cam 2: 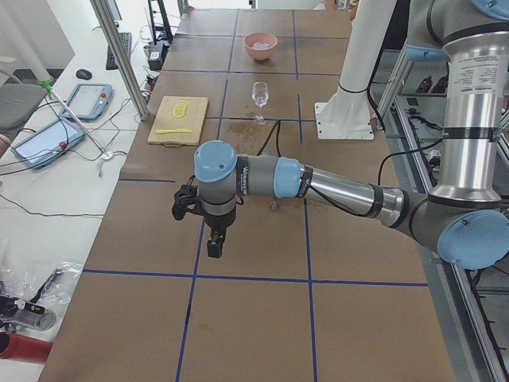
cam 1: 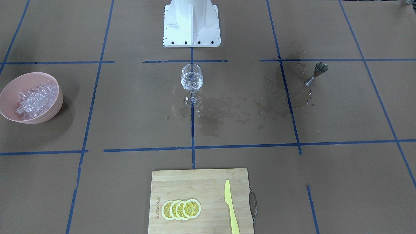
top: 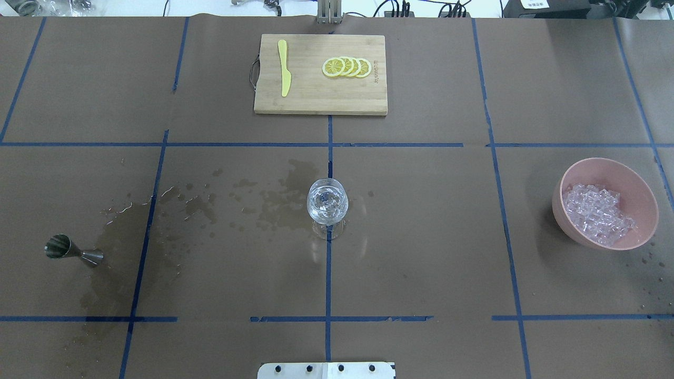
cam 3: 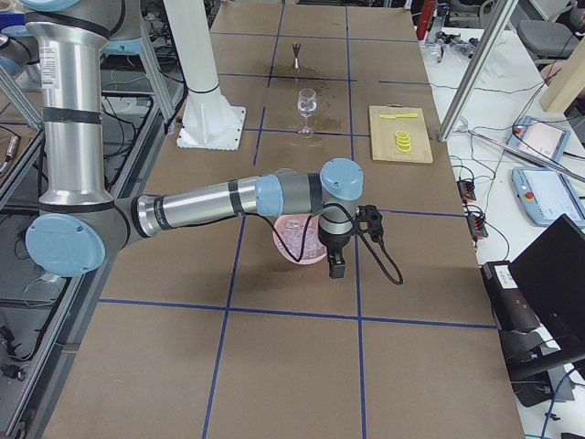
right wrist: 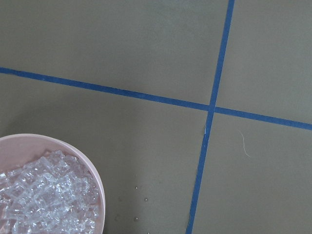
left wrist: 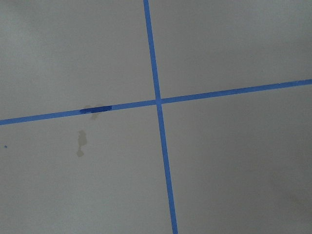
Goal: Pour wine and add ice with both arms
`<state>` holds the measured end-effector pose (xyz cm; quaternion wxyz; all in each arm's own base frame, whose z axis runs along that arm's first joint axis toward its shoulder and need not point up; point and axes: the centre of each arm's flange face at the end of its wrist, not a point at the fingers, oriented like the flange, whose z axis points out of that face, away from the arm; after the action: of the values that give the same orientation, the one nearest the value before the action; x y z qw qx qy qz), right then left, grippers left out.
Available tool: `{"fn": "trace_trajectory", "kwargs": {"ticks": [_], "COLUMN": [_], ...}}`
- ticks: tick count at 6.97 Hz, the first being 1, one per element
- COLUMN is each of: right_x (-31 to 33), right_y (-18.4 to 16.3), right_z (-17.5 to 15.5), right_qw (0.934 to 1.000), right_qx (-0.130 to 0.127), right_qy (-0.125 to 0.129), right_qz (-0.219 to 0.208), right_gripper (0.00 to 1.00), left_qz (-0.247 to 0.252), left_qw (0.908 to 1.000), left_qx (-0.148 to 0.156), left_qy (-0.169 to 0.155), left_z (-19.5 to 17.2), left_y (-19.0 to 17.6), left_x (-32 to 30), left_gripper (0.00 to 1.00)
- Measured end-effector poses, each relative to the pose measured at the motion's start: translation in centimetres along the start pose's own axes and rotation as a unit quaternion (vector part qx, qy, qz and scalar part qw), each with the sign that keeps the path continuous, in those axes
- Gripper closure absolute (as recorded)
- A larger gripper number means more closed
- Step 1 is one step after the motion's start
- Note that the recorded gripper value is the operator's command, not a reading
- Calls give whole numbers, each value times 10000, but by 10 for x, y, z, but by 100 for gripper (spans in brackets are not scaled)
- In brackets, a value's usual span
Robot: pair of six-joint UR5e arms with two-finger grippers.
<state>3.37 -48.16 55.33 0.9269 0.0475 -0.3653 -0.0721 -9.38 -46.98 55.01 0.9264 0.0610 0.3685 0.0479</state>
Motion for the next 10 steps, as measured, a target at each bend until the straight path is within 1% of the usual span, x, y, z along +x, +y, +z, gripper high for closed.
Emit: {"fn": "trace_trajectory", "kwargs": {"ticks": [1, 2, 4, 5, 6, 7, 8, 10], "right_x": [0, -1, -3, -3, -3, -4, -6, -5], "right_y": [0, 0, 0, 0, 0, -1, -1, 0], "right_z": [0, -1, 0, 1, 1, 0, -2, 1], "right_qw": [10000, 10000, 9999, 9998, 9998, 9998, 9997, 9998], "right_qx": [5, 13, 7, -6, -2, 12, 31, 4], "right_qy": [-1, -7, -168, -207, -214, -217, -220, -215], "right_qz": [4, 2, 31, 59, 58, 51, 38, 53], "right_gripper": [0, 0, 0, 0, 0, 0, 0, 0], "left_qz": [6, 14, 115, 228, 362, 416, 399, 261], "left_qw": [10000, 9999, 9978, 9973, 9974, 9975, 9982, 9993], "left_qx": [3, 1, -18, -25, -49, -71, -101, -178], "left_qy": [-28, -142, -660, -695, -616, -560, -431, 210], "left_z": [-1, -1, -7, -7, -4, -2, 0, 14], "left_y": [0, -2, -16, -23, -27, -28, -27, -15], "left_x": [0, 0, -4, 0, 7, 10, 12, 15], "left_gripper": [0, 0, 0, 0, 0, 0, 0, 0]}}
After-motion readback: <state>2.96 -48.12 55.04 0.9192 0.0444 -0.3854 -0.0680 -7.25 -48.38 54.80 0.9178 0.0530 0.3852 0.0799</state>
